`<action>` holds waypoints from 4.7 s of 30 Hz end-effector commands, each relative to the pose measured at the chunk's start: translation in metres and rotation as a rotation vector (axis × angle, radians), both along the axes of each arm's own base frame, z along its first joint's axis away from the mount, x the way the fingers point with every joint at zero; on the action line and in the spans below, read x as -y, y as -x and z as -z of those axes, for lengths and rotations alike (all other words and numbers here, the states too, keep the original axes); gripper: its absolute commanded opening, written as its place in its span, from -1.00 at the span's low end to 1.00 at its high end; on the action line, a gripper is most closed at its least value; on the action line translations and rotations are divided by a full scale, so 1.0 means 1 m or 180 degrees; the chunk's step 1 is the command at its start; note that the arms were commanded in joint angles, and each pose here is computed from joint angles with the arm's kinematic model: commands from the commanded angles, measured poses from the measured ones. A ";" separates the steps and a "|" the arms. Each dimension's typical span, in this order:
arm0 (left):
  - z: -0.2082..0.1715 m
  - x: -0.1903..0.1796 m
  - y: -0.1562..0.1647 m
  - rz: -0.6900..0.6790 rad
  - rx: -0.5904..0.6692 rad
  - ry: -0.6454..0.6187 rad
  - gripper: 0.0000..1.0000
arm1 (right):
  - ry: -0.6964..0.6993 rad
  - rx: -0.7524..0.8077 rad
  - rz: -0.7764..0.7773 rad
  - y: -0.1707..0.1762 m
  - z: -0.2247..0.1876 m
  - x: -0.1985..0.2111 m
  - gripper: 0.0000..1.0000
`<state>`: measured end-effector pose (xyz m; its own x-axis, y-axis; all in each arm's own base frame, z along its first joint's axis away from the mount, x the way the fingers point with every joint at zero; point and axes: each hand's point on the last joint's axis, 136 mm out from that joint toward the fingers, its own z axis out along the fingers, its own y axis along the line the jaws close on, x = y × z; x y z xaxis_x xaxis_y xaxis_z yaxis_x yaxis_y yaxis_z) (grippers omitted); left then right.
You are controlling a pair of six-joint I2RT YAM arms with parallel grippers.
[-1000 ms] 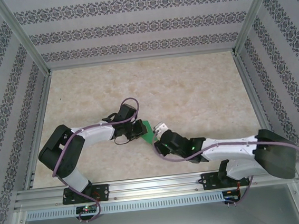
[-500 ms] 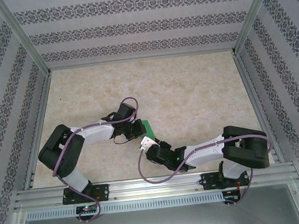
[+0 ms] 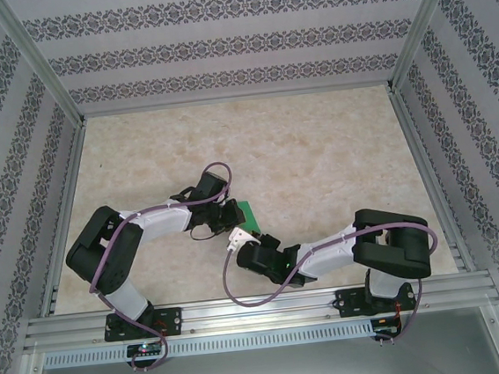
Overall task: Fold a paper plane with a square sheet of paper (pick it up from the middle)
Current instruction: Fold the wing for the fifth time at the center of the table.
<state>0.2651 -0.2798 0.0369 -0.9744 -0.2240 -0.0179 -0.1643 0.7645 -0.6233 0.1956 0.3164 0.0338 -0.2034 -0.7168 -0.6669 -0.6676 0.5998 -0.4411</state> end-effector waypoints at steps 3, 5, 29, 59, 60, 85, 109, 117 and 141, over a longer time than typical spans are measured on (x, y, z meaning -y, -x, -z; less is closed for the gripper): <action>-0.005 0.000 -0.006 0.0040 0.0027 0.0010 -0.79 | -0.0067 0.0107 0.0153 -0.006 -0.005 0.001 -0.56; -0.005 0.000 -0.006 0.0036 0.0027 0.0008 -0.79 | -0.0074 0.0102 0.0166 -0.005 -0.005 0.003 -0.59; -0.010 -0.001 -0.007 0.0023 0.0056 0.0012 -0.79 | -0.0059 0.0044 0.0295 -0.008 -0.001 0.010 -0.83; -0.081 -0.049 -0.016 -0.0282 0.0922 -0.0188 -0.15 | -0.2100 -0.1100 0.0769 -0.027 -0.013 -0.012 -1.00; -0.082 -0.047 -0.016 -0.0264 0.0923 -0.0148 -0.15 | -0.2158 -0.1148 0.0799 -0.027 -0.013 -0.011 -1.00; -0.061 -0.024 -0.024 -0.0046 0.0742 -0.0034 0.30 | -0.2871 -0.2197 0.1139 -0.044 0.006 -0.006 -0.97; -0.018 -0.032 -0.028 -0.0388 0.0015 -0.0292 0.44 | -0.1971 -0.1499 0.0663 -0.033 -0.009 -0.024 -0.81; -0.011 -0.036 -0.023 -0.0406 -0.0062 -0.0349 0.27 | -0.1793 -0.1308 0.0484 -0.028 -0.015 -0.031 -0.71; -0.013 -0.038 -0.024 -0.0383 -0.0040 -0.0417 -0.65 | -0.0376 0.0086 0.0024 0.000 -0.027 -0.010 -0.05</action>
